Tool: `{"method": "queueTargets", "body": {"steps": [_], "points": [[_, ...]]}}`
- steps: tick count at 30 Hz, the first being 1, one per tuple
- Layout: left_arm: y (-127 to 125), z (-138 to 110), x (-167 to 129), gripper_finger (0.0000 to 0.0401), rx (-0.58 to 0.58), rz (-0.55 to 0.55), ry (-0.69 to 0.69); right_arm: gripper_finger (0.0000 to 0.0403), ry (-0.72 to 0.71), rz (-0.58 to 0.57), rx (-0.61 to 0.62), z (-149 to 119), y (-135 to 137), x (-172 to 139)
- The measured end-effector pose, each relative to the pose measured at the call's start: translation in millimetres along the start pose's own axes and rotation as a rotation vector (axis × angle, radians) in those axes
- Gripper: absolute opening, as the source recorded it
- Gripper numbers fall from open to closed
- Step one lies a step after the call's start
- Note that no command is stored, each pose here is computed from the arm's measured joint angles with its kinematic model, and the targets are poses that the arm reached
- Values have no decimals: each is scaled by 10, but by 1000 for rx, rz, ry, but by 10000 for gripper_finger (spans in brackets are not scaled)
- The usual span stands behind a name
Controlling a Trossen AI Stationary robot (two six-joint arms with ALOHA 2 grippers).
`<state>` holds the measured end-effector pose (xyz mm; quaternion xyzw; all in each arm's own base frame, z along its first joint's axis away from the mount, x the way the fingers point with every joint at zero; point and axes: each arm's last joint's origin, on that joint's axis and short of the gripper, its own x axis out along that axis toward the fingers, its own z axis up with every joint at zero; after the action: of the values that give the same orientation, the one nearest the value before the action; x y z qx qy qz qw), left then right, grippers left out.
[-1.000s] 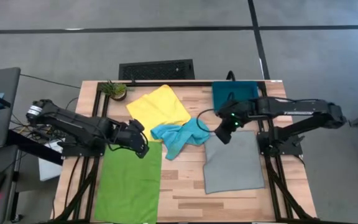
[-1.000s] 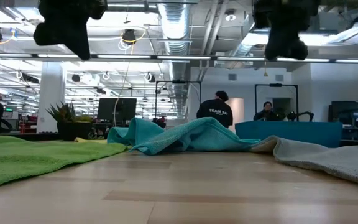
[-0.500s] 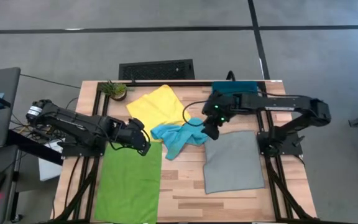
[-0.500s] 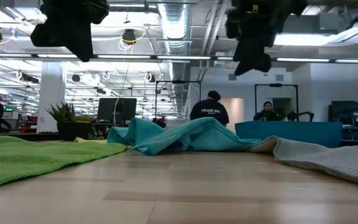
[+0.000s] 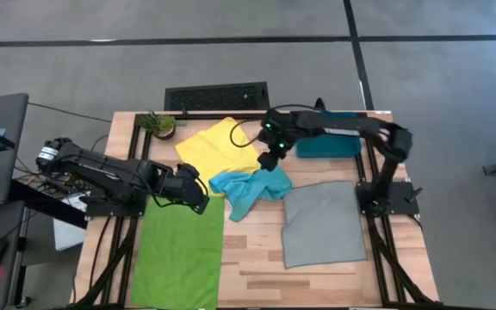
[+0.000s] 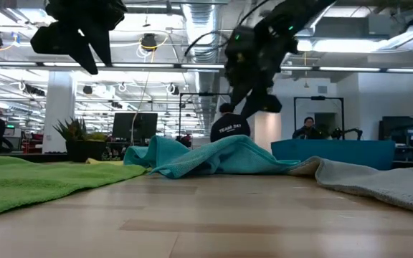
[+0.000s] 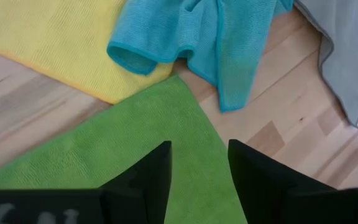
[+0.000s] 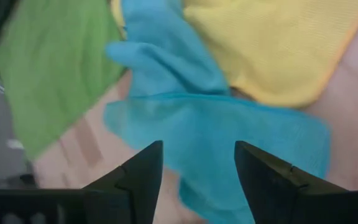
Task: Fold microfiber towels
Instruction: Fold the blue microfiber cloth
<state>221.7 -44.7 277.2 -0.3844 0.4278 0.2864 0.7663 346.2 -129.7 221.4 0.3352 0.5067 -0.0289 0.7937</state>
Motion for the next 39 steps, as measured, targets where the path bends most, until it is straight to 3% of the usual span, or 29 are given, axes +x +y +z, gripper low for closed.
{"method": "queueTargets", "body": {"steps": [7,17,20,31,39], "points": [[-2,-7,0,151,1,-9,25,221,130,-17,-201,233,-57,172],[0,-10,0,151,2,-8,30,221,207,49,-764,352,-141,309],[2,-9,-1,151,3,-5,26,221,224,74,-860,348,-187,395],[5,-8,-1,151,19,0,21,221,327,70,-828,299,-406,768],[5,-8,-1,151,27,-1,21,221,266,37,-869,365,-375,676]]}}
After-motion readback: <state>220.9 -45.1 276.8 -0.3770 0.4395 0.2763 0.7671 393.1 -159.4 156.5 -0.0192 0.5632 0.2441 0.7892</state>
